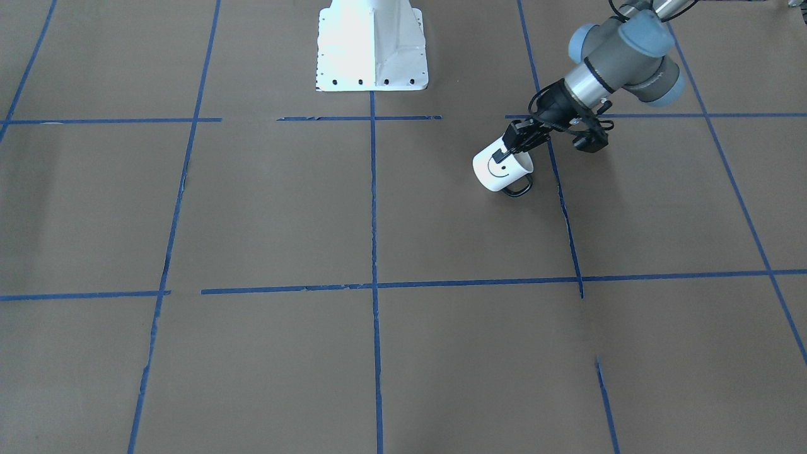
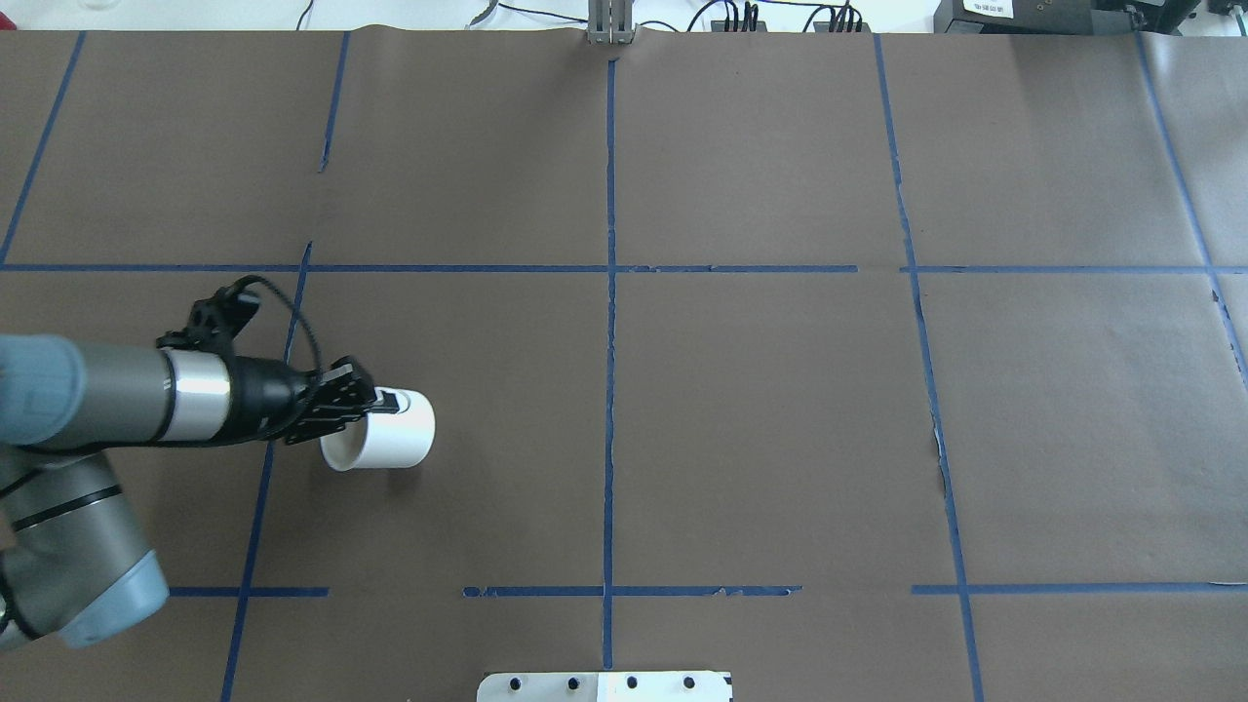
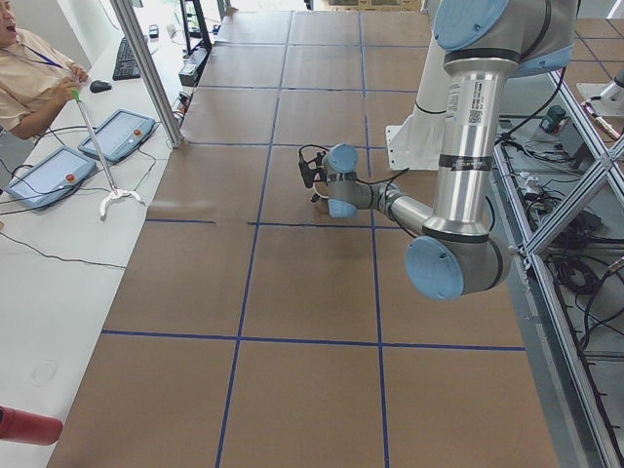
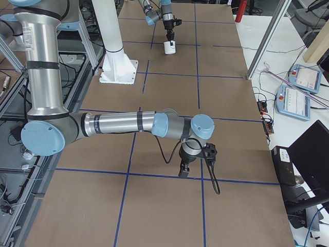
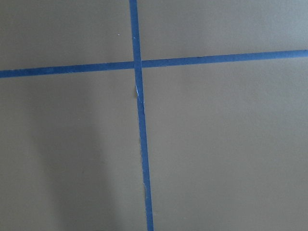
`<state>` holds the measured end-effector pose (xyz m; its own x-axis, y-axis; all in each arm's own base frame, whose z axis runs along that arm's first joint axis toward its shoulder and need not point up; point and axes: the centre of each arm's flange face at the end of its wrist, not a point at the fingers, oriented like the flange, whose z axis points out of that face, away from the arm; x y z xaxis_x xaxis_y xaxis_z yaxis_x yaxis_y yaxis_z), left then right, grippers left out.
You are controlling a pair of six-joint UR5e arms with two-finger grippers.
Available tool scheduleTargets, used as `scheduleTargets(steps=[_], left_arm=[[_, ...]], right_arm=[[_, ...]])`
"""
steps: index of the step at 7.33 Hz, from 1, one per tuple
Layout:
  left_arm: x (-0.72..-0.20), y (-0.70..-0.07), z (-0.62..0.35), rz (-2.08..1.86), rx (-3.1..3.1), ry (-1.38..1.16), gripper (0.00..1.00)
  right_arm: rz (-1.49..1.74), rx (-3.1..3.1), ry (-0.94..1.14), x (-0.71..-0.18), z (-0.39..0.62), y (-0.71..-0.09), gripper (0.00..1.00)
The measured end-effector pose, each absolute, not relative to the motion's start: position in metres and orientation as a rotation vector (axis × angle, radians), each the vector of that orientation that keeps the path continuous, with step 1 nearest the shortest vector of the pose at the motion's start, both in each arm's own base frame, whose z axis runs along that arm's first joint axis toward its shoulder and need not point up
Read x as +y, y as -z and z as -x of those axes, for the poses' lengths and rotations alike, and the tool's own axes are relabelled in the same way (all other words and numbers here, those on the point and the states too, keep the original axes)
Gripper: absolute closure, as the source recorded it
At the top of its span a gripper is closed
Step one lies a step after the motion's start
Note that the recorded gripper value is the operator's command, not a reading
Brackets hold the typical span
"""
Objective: Flip mug
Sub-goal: 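Lift the mug with the left gripper and carry it toward the table center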
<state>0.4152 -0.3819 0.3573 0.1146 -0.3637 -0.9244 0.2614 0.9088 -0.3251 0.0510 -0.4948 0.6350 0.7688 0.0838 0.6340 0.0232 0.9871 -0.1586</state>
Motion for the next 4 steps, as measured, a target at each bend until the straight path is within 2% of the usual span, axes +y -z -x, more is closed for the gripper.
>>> scheduleTargets(steps=[2, 4], left_arm=[[-0.424, -0.249, -0.477, 0.133, 1.174, 0.533, 1.0], [-0.45, -0.177, -0.52, 0.178, 0.967, 0.602, 1.0]], right_arm=[[0.161, -0.694, -0.033, -0.495, -0.051, -0.635, 0.0], [0.161, -0.694, -0.033, -0.495, -0.051, -0.635, 0.0]])
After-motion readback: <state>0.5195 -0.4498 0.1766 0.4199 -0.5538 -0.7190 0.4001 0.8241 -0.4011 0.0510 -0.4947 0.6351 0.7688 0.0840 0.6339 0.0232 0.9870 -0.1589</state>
